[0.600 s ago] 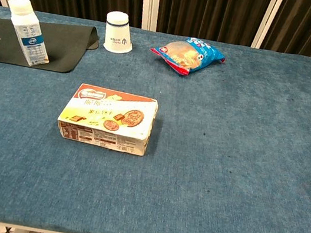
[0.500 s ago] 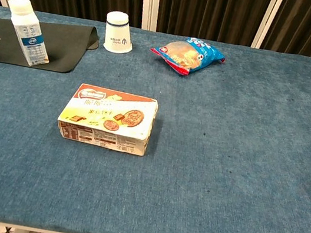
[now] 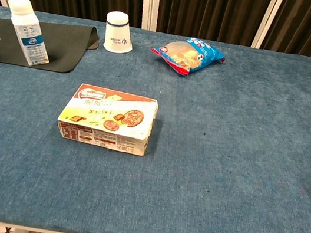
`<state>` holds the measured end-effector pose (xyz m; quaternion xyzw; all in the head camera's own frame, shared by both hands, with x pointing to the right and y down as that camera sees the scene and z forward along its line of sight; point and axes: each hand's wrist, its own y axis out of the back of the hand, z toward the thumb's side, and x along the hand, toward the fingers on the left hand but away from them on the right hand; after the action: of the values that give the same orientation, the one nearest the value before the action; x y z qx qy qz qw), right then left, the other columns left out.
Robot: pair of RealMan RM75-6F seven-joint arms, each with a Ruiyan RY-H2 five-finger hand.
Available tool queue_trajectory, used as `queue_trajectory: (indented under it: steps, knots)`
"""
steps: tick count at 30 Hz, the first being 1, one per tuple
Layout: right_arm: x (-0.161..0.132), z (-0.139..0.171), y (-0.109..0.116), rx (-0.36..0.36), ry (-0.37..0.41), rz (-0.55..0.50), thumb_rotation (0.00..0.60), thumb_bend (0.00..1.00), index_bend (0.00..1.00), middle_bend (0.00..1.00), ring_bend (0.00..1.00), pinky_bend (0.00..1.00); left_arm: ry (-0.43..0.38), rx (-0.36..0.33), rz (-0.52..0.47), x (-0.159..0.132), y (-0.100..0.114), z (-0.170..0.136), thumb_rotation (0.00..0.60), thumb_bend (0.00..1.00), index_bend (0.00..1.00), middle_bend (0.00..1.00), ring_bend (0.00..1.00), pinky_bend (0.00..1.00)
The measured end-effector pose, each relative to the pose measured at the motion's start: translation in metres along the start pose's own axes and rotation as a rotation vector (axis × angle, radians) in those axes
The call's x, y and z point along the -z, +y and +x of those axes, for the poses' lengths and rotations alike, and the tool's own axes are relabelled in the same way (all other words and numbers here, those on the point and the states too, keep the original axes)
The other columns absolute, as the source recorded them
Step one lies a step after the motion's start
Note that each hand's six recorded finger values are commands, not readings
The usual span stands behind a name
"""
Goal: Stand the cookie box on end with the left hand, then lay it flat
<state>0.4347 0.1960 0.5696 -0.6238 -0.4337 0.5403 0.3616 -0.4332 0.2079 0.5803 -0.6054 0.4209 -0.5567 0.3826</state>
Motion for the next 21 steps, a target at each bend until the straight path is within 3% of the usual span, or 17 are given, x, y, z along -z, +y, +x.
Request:
queue_trajectory:
  steps: [6,14,21]
  knots:
    - [0.004,0.007,0.003,0.007,0.004,-0.004,0.600,0.23,0.00,0.00,0.00,0.00,-0.211,0.008,-0.021,-0.066,0.012,0.031,0.600,0.06,0.04,0.05,0.00,0.00]
    - [0.009,0.014,0.006,0.017,-0.001,-0.010,0.600,0.23,0.00,0.00,0.00,0.00,-0.503,0.124,-0.021,-0.181,0.009,0.064,0.600,0.06,0.04,0.05,0.00,0.00]
    - [0.016,0.019,0.007,0.017,-0.020,-0.011,0.600,0.23,0.00,0.00,0.00,0.00,-0.546,0.242,-0.020,-0.244,-0.010,0.090,0.600,0.06,0.04,0.05,0.00,0.00]
